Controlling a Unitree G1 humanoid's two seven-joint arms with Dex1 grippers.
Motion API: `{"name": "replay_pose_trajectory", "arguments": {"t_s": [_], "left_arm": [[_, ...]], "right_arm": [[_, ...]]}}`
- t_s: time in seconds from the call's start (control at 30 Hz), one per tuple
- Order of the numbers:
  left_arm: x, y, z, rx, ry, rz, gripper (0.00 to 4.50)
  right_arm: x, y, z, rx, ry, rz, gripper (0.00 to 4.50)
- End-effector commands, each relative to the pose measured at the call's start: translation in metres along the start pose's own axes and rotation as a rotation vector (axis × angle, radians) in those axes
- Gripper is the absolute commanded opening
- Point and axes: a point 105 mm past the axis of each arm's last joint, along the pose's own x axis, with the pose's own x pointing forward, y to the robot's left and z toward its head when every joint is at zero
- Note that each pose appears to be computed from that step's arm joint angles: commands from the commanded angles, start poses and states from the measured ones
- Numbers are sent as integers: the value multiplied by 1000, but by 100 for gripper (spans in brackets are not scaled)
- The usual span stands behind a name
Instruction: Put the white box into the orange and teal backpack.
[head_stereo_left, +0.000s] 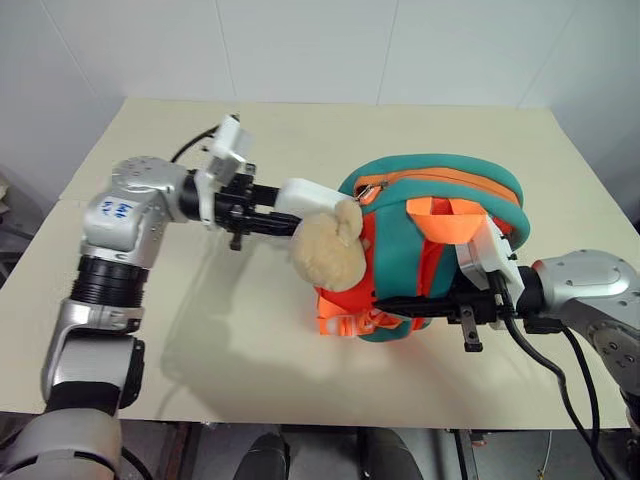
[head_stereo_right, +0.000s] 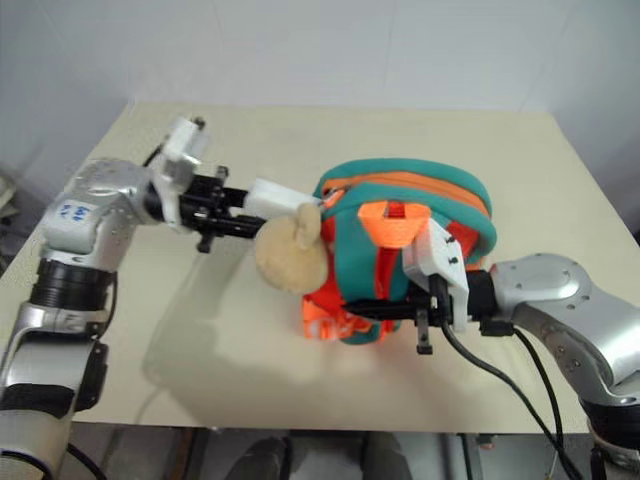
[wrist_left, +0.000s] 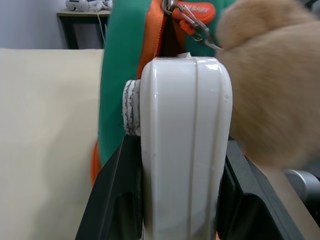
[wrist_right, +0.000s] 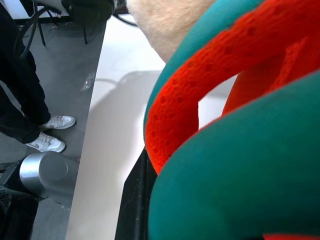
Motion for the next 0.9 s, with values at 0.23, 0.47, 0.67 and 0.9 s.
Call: {"name": "replay_pose_trajectory", "arguments": {"t_s": [0.23,0.47,0.67,0.9], "left_arm": [[52,14,-2,-19,42,66,131],[72,11,1,4,45,25,131],[74,5,-2,22,119,-18,202],[59,1,7,49,155,-13,407]], "right_arm": [[4,-1,8,-54,-34,-6,55],[6,-1,9,-61,-40,-9,55],[6,-2,9,-65,-43,-14,55],[7,-2,9,-67,-43,-19,55]]}}
